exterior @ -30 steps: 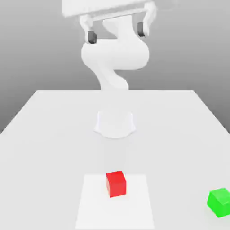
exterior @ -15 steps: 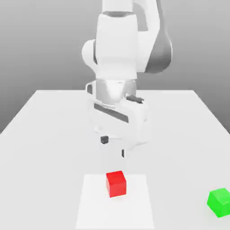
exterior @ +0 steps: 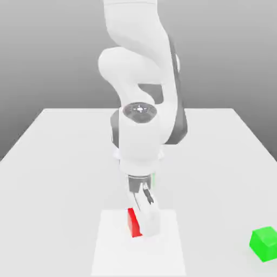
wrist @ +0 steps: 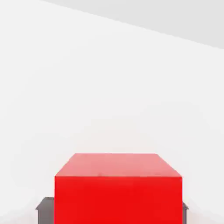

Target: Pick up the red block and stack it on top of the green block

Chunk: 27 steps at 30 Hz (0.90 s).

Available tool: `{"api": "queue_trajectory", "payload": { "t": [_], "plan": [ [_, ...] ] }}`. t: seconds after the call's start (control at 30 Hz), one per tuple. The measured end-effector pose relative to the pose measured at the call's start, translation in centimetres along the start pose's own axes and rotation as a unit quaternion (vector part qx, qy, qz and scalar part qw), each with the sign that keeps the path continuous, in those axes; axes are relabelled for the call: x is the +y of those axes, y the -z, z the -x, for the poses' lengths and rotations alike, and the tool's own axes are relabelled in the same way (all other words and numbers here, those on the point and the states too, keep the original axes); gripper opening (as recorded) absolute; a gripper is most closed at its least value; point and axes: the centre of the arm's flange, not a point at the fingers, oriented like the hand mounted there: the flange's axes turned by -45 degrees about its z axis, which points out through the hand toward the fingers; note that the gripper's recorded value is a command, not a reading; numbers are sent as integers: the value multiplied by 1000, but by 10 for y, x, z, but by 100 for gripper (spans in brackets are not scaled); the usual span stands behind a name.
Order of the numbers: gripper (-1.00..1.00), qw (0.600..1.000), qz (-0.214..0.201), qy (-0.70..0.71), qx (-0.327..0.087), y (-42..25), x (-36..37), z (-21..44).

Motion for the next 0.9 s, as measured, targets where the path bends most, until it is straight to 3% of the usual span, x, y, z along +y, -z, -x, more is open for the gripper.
{"api": "queue_trajectory", "payload": {
  "t": [0.37, 0.73, 0.87, 0.9],
  "plan": [
    [-100, 1000, 5, 23, 2, 63, -22, 14],
    [-100, 968, 4, 252, 1, 93, -126, 242],
    [-100, 963, 0, 270, -1, 58, -132, 268],
    [100, 963, 1, 271, -1, 44, -131, 269]
  ]
}}
